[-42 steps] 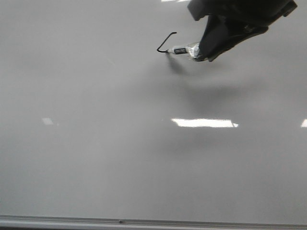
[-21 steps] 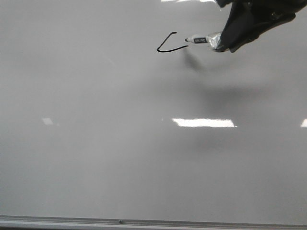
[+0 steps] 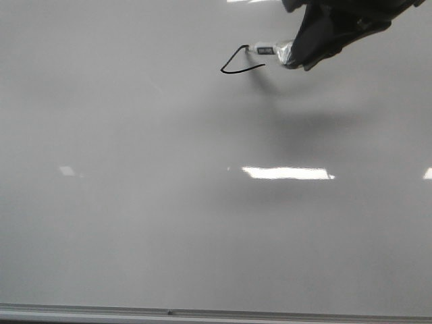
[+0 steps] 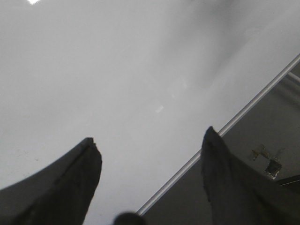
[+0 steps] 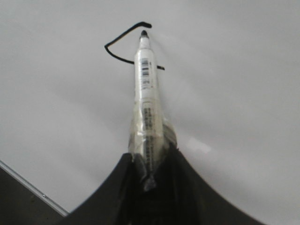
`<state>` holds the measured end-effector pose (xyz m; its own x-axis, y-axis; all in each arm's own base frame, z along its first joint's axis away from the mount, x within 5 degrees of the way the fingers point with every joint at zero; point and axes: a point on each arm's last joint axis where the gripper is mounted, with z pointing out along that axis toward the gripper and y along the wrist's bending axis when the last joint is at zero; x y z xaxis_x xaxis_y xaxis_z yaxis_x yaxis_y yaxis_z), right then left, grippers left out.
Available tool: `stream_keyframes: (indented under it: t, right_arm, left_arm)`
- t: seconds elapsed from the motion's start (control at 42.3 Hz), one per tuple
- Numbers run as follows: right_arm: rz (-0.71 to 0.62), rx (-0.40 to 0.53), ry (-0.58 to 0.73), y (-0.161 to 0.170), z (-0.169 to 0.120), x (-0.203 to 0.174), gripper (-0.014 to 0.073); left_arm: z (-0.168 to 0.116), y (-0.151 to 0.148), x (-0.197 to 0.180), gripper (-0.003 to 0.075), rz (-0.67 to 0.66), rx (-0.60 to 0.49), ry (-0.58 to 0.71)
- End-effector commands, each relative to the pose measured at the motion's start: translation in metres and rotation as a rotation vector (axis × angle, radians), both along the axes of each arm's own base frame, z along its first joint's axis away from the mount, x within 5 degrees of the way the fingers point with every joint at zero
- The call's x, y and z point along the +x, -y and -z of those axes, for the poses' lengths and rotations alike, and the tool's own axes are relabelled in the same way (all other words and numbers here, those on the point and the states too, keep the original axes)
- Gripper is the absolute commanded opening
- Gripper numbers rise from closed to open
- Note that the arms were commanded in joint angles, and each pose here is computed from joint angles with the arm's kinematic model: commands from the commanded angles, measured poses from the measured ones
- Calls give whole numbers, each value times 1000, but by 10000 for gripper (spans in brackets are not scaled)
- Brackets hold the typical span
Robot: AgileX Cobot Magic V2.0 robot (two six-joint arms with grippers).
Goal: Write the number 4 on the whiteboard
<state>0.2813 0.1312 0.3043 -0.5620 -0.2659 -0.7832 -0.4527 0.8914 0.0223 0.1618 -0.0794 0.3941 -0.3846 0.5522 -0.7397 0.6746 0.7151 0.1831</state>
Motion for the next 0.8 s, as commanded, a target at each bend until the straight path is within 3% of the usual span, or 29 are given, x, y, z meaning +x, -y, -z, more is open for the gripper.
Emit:
stream_keyframes:
  t: [0.0,0.165,0.307,0.59,0.779]
  right_arm:
    - [1,9,57,0,-12,5,-50]
    - [-42,-76,-110,-4,11,1,-50]
    - [-64,-108,-139,-4,16,1,-50]
    - [-74,-48,-46,-1,-15,-17,-50]
    - [-264,-107,-4,-5,-43,-62,-50]
  left_arm:
    - [-14,0,0,438,-18,-64,72]
    - [-14,0,0,438,-18,-64,72]
    - [-14,0,0,438,-18,-64,72]
    - [-14,0,0,439,-19,-64,73]
    - [-14,7,-4,439,53,-79,61]
